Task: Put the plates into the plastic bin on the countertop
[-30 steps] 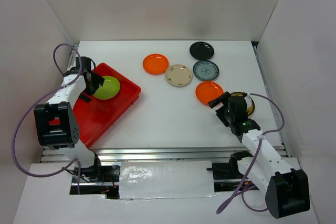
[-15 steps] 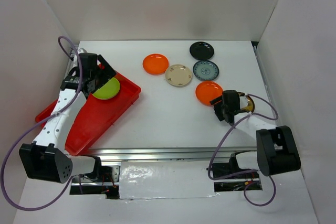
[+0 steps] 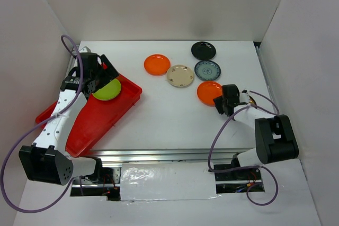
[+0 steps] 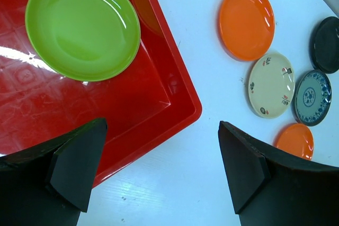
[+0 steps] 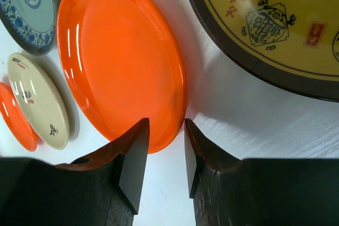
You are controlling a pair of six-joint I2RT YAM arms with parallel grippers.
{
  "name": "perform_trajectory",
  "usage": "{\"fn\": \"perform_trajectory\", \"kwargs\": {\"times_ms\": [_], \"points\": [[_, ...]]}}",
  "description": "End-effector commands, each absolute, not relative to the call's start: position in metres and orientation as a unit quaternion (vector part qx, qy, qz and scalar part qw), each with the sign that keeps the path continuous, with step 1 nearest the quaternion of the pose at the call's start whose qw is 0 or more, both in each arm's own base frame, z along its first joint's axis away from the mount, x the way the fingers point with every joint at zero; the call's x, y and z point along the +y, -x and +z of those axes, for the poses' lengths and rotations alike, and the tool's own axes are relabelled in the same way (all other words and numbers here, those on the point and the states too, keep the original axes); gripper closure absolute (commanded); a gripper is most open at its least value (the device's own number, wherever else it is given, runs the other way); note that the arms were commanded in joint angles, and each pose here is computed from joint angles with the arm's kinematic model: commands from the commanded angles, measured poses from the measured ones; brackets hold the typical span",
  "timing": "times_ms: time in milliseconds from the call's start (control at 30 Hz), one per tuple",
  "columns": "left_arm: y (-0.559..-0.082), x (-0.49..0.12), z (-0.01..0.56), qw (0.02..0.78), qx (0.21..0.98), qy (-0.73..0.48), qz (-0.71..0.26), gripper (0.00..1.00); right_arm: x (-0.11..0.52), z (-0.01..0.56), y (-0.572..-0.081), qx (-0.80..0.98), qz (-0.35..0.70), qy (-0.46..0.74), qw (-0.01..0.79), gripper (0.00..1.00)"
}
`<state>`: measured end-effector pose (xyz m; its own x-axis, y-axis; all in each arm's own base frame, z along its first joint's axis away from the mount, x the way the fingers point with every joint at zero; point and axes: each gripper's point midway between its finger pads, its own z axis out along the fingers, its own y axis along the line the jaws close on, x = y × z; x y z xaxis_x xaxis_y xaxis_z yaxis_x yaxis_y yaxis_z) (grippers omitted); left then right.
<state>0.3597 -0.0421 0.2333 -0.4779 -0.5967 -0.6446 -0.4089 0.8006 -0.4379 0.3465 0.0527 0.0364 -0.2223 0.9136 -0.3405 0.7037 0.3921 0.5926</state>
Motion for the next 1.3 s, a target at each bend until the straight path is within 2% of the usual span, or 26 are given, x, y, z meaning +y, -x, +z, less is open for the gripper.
{"fn": "perform_trajectory", "kwargs": {"times_ms": [0, 100, 233, 433, 567, 1033, 1133, 1267], "points": [[-0.363, -0.048, 0.253, 0.443, 0.842, 0.276, -0.135, 0.01, 0.052, 0.045, -0.357, 0.754, 0.156, -0.537, 0.344, 0.60], [-0.361, -0.048, 0.257, 0.447, 0.841, 0.275, -0.135, 0.01, 0.054, 0.045, -0.356, 0.757, 0.157, -0.535, 0.340, 0.54], [-0.360, -0.046, 0.264, 0.456, 0.835, 0.278, -0.134, 0.01, 0.055, 0.042, -0.356, 0.763, 0.145, -0.542, 0.321, 0.52], [-0.361, -0.049, 0.275, 0.463, 0.827, 0.280, -0.149, 0.01, 0.055, 0.040, -0.362, 0.762, 0.113, -0.563, 0.299, 0.56], [-0.361, -0.053, 0.278, 0.464, 0.826, 0.275, -0.161, 0.01, 0.060, 0.040, -0.366, 0.768, 0.074, -0.564, 0.294, 0.63], [-0.355, -0.039, 0.288, 0.477, 0.823, 0.267, -0.156, 0.01, 0.074, 0.036, -0.366, 0.778, -0.024, -0.562, 0.280, 0.58], [-0.356, -0.039, 0.288, 0.476, 0.822, 0.266, -0.165, 0.01, 0.078, 0.032, -0.362, 0.781, -0.040, -0.562, 0.269, 0.59], [-0.356, -0.035, 0.289, 0.476, 0.821, 0.266, -0.170, 0.01, 0.080, 0.027, -0.358, 0.783, -0.057, -0.563, 0.258, 0.65]]}}
